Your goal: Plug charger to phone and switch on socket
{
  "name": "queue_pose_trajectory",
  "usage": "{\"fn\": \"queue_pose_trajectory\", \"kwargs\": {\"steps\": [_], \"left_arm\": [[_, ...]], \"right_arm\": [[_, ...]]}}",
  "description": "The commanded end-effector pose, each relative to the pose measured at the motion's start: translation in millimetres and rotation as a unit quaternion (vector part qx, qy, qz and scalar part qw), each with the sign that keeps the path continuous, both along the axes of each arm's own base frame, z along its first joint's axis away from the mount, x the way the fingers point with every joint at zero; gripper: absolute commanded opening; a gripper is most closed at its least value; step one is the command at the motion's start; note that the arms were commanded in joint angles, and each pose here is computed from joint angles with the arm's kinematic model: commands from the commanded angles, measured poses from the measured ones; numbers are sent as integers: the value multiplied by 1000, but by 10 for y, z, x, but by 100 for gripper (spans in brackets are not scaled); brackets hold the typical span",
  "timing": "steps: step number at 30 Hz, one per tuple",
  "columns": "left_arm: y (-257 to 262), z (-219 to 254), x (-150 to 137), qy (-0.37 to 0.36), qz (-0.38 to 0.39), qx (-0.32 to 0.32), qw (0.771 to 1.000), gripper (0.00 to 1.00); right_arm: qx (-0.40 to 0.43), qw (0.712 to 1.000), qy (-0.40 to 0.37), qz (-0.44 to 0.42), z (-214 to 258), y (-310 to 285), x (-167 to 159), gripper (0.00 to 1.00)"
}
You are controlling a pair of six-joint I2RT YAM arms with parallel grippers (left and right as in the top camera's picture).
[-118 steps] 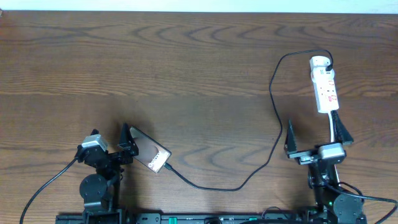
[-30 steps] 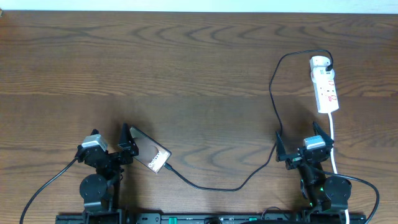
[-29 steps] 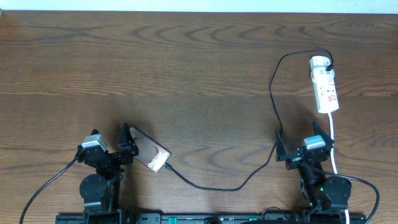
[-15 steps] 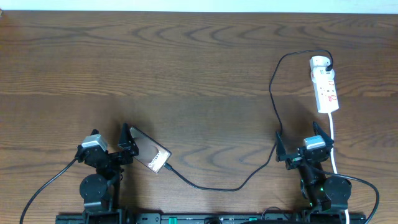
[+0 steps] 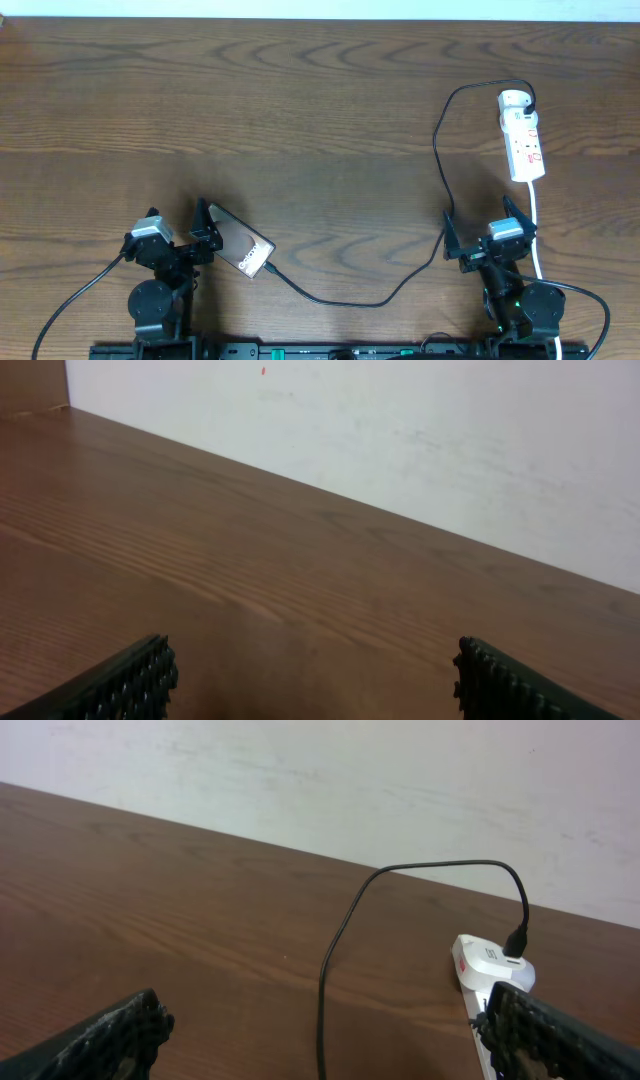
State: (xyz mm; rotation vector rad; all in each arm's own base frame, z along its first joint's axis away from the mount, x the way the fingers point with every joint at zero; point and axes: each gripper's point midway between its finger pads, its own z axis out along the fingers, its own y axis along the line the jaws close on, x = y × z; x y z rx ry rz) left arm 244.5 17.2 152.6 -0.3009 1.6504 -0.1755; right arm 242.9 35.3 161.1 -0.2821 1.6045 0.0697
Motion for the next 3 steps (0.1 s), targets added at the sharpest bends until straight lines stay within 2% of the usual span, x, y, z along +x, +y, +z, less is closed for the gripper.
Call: {"fn": "queue_pose_trajectory", "kwargs": {"steps": [1,3], "left_arm": [[-8,-151,-10,24,-4,6,1000,89],[-8,-151,-10,24,-4,6,1000,88]], "right_arm": [[-4,1000,-2,1,2,8,-6,99],[-4,1000,-2,1,2,8,-6,99]]}}
